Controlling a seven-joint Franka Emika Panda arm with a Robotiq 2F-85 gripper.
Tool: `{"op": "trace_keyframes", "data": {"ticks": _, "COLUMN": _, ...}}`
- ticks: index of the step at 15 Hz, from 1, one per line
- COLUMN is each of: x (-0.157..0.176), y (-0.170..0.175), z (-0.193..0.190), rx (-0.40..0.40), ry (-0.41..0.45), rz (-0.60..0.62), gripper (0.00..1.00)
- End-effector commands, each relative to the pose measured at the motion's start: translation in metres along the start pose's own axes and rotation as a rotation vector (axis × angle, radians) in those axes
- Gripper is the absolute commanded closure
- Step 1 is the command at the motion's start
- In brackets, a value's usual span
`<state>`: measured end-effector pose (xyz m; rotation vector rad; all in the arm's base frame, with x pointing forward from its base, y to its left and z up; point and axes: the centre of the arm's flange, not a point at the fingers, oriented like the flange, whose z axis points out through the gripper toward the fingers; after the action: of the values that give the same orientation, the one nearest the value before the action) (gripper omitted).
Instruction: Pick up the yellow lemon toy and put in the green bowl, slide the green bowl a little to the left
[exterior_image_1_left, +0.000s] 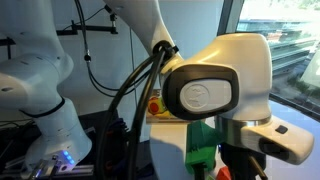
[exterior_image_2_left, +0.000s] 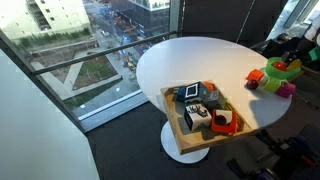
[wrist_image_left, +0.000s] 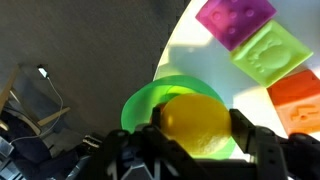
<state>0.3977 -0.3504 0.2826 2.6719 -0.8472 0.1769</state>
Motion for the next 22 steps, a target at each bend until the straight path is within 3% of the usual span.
{"op": "trace_keyframes", "data": {"ticks": 1, "x": 0.013, "y": 0.002, "z": 0.004, "rx": -0.053, "ry": -0.001, "rz": 0.03, "gripper": 0.57}}
{"op": "trace_keyframes", "data": {"ticks": 16, "x": 0.029, "y": -0.014, "z": 0.024, "rx": -0.094, "ry": -0.013, "rz": 0.042, "gripper": 0.57}}
{"op": "trace_keyframes", "data": {"ticks": 17, "x": 0.029, "y": -0.016, "z": 0.025, "rx": -0.095, "ry": -0.013, "rz": 0.036, "gripper": 0.09}}
{"op": "trace_keyframes", "data": {"ticks": 19, "x": 0.028, "y": -0.02, "z": 0.025, "rx": -0.097, "ry": -0.013, "rz": 0.029, "gripper": 0.02}}
{"op": "trace_keyframes", "data": {"ticks": 22, "x": 0.028, "y": -0.023, "z": 0.025, "rx": -0.097, "ry": -0.013, "rz": 0.021, "gripper": 0.0}}
